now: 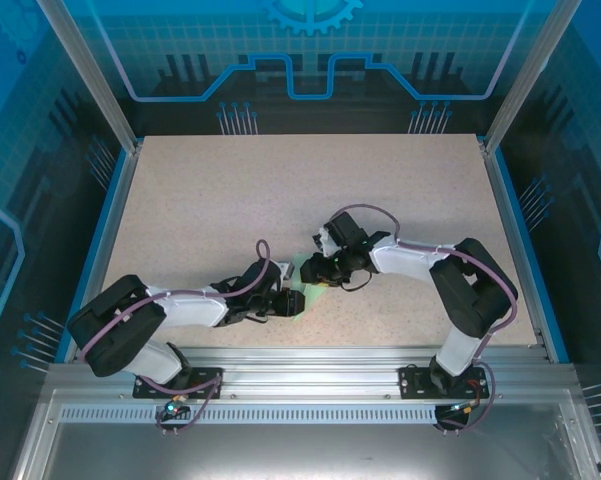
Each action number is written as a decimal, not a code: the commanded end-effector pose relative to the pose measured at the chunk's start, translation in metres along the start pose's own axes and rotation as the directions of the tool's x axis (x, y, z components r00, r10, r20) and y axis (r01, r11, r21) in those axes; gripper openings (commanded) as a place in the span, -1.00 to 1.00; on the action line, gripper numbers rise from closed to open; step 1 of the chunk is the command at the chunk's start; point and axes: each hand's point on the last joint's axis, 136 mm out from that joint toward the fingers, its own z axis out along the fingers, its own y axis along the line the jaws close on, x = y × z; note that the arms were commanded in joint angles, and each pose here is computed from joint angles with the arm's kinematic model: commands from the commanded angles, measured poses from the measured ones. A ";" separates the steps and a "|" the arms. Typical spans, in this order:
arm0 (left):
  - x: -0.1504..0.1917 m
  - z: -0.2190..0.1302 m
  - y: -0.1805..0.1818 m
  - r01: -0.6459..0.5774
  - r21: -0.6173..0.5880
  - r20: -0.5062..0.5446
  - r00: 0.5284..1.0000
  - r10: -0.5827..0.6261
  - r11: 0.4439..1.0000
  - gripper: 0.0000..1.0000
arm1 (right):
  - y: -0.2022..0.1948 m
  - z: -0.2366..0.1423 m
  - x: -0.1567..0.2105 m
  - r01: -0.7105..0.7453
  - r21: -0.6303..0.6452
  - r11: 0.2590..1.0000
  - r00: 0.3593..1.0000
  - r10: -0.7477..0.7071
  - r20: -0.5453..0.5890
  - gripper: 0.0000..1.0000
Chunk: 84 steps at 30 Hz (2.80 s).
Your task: Fold a paper plane with a square sheet of paper (pick it up from the middle)
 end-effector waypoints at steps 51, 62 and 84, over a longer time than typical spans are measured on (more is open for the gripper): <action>0.000 0.008 -0.013 -0.066 -0.024 0.036 0.997 0.067 0.998 -0.73 | 0.009 -0.017 0.002 0.005 -0.012 1.000 1.000 -0.005 0.023 -0.24; -0.001 0.005 -0.006 0.019 0.076 0.059 0.998 -0.024 0.997 -0.74 | 0.008 -0.027 0.011 0.011 -0.079 0.997 0.999 -0.007 0.050 -0.45; 0.002 0.002 0.001 0.056 0.078 0.068 0.996 -0.062 0.995 -0.73 | 0.013 0.018 -0.004 -0.024 -0.154 0.988 0.999 0.020 -0.025 -0.72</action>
